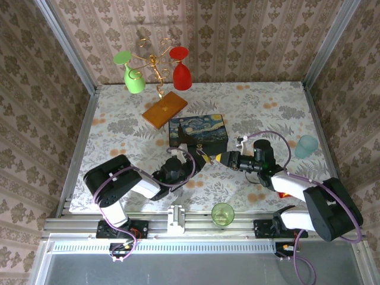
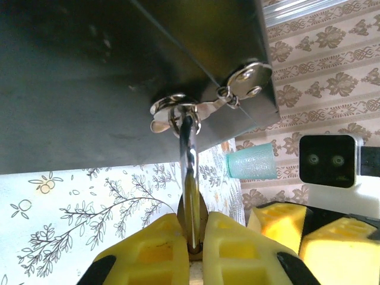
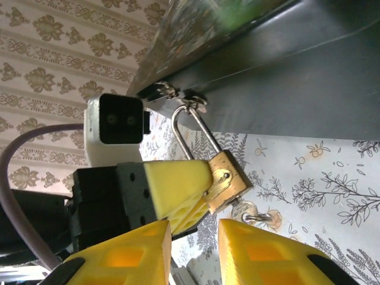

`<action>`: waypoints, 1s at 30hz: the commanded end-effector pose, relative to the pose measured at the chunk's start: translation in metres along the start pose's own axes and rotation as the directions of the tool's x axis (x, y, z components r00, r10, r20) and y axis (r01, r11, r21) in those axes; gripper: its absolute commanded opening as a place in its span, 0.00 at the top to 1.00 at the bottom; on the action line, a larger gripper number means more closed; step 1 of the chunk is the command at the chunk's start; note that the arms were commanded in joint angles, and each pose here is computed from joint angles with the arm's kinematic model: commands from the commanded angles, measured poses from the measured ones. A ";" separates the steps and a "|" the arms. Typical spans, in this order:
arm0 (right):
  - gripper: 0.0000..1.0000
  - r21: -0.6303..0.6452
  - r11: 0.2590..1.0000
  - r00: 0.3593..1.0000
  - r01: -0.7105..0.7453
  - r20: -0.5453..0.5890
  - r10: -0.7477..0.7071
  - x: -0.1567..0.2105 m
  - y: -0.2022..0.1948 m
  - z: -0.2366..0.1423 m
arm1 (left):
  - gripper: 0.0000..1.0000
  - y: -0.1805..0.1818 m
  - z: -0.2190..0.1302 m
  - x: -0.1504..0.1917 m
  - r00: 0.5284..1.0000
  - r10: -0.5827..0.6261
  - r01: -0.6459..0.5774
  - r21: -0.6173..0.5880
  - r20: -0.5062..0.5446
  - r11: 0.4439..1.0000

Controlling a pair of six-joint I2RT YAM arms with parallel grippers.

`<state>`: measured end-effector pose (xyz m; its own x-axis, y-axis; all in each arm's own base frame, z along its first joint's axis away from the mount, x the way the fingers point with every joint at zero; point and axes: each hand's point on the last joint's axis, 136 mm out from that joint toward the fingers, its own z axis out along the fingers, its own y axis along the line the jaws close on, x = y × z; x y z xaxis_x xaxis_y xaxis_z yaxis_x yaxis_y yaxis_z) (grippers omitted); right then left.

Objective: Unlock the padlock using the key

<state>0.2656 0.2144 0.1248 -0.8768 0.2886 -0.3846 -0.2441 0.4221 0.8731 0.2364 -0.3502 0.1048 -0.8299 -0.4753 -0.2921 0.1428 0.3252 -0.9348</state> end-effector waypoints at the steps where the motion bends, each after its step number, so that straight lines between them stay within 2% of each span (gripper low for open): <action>1: 0.72 0.036 0.999 0.999 0.000 -0.044 0.001 0.016 -0.012 -0.005 | 1.00 -0.034 0.004 -0.006 1.000 0.006 -0.008 0.125 0.014 0.992; 4: 0.71 0.145 0.985 0.996 0.089 -0.040 -0.084 0.017 -0.023 -0.013 | 1.00 -0.034 0.003 -0.006 1.000 0.004 -0.006 0.128 0.011 0.992; 7: 0.68 0.290 0.928 0.971 0.236 -0.036 -0.235 0.018 -0.035 -0.026 | 1.00 -0.036 0.002 -0.003 1.000 0.015 -0.014 0.140 -0.006 0.990; 11: 0.57 0.133 0.965 0.974 0.227 -0.040 -0.223 0.019 -0.011 -0.019 | 1.00 -0.046 -0.003 0.000 0.998 0.052 -0.046 0.173 -0.028 0.984; 12: 0.57 0.131 0.964 0.973 0.230 -0.050 -0.225 0.019 -0.010 -0.015 | 1.00 -0.049 -0.004 0.002 0.997 0.062 -0.053 0.187 -0.043 0.981; 14: 0.63 0.222 0.929 0.955 0.297 -0.064 -0.290 0.019 -0.018 -0.014 | 1.00 -0.054 -0.005 0.003 0.995 0.070 -0.054 0.208 -0.067 0.977; 16: 0.72 0.348 0.837 0.903 0.421 -0.076 -0.422 0.019 -0.025 -0.017 | 1.00 -0.053 -0.007 0.004 0.993 0.081 -0.063 0.210 -0.080 0.976; 18: 0.75 0.383 0.787 0.863 0.484 -0.057 -0.503 0.017 -0.026 -0.019 | 1.00 -0.050 -0.009 0.007 0.990 0.094 -0.070 0.214 -0.105 0.974; 20: 0.75 0.375 0.787 0.858 0.490 -0.046 -0.512 0.018 -0.028 -0.019 | 1.00 -0.050 -0.010 0.010 0.985 0.117 -0.086 0.224 -0.127 0.971; 27: 0.80 0.341 0.813 0.879 0.472 -0.108 -0.465 0.041 -0.045 -0.001 | 1.00 -0.056 -0.014 0.015 0.972 0.168 -0.122 0.261 -0.161 0.957; 30: 0.82 0.274 0.844 0.886 0.460 -0.088 -0.455 0.049 -0.039 0.008 | 1.00 -0.059 -0.013 0.017 0.968 0.180 -0.127 0.274 -0.175 0.953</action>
<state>0.2337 0.2085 0.0625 -0.7365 -0.0377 -0.6754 -0.4603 0.7596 0.4595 0.2132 -0.3614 0.1177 -0.9003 -0.2805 -0.3328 0.2645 0.2548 -0.9301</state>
